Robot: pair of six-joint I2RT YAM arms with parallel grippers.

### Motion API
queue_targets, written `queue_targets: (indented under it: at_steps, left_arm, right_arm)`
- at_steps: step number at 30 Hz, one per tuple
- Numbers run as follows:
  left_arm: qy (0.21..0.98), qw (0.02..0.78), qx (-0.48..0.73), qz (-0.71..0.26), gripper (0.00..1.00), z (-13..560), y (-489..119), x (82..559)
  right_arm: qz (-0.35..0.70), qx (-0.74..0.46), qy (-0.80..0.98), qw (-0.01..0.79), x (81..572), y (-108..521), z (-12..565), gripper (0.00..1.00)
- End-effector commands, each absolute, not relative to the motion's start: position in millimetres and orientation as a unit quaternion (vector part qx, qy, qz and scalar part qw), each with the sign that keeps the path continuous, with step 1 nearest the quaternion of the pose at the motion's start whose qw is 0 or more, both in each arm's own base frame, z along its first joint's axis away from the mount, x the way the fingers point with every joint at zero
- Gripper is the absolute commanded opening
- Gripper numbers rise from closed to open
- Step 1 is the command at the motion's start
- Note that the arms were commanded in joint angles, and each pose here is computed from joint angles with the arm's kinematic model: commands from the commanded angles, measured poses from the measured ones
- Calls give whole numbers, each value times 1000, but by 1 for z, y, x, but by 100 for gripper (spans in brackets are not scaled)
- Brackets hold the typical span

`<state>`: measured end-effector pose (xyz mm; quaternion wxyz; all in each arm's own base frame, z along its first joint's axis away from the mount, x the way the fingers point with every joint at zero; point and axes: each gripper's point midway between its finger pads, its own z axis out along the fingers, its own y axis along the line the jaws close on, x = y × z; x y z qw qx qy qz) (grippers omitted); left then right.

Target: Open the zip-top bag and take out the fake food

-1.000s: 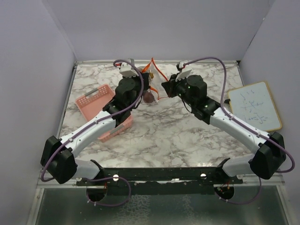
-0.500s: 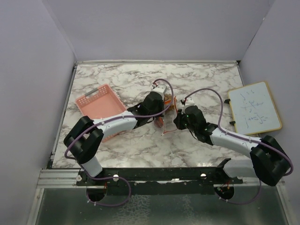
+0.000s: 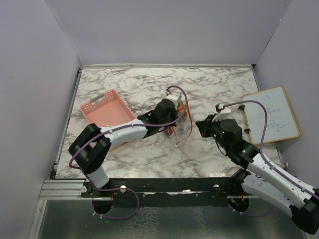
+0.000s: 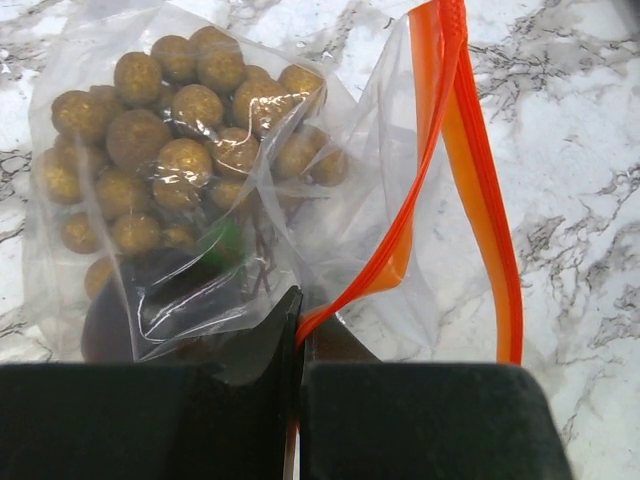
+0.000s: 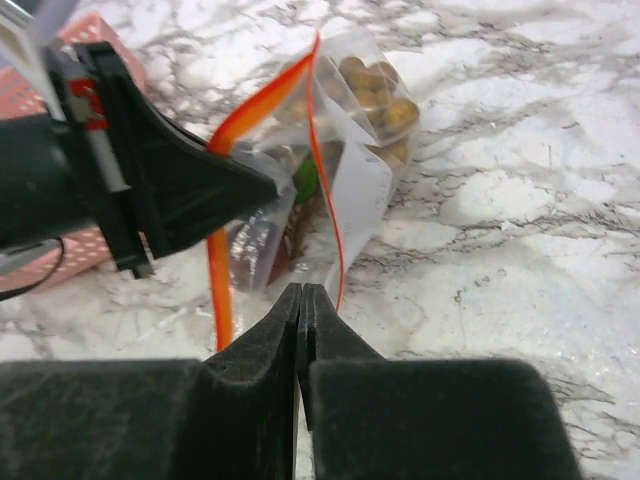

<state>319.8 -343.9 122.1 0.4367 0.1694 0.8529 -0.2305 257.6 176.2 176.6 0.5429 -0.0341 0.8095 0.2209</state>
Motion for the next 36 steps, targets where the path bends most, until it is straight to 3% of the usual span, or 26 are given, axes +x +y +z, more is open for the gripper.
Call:
queue_targets:
  at_steps: [1, 6, 25, 31, 36]
  left_arm:
    - [839, 441, 172, -268, 0, 141, -364, 315]
    - [834, 445, 172, -278, 0, 155, -371, 306]
    - [823, 473, 140, -282, 0, 186, -351, 286]
    - [824, 478, 140, -270, 0, 189, -338, 282]
    - [805, 485, 128, -317, 0, 210, -343, 274]
  right_arm:
    - [282, -52, 787, 546, 248, 193, 203, 1]
    - [323, -67, 806, 491, 254, 228, 178, 1]
    - [331, 0, 838, 433, 278, 251, 93, 1]
    - [319, 9, 832, 454, 278, 236, 98, 1]
    - [338, -3, 834, 435, 278, 247, 94, 5]
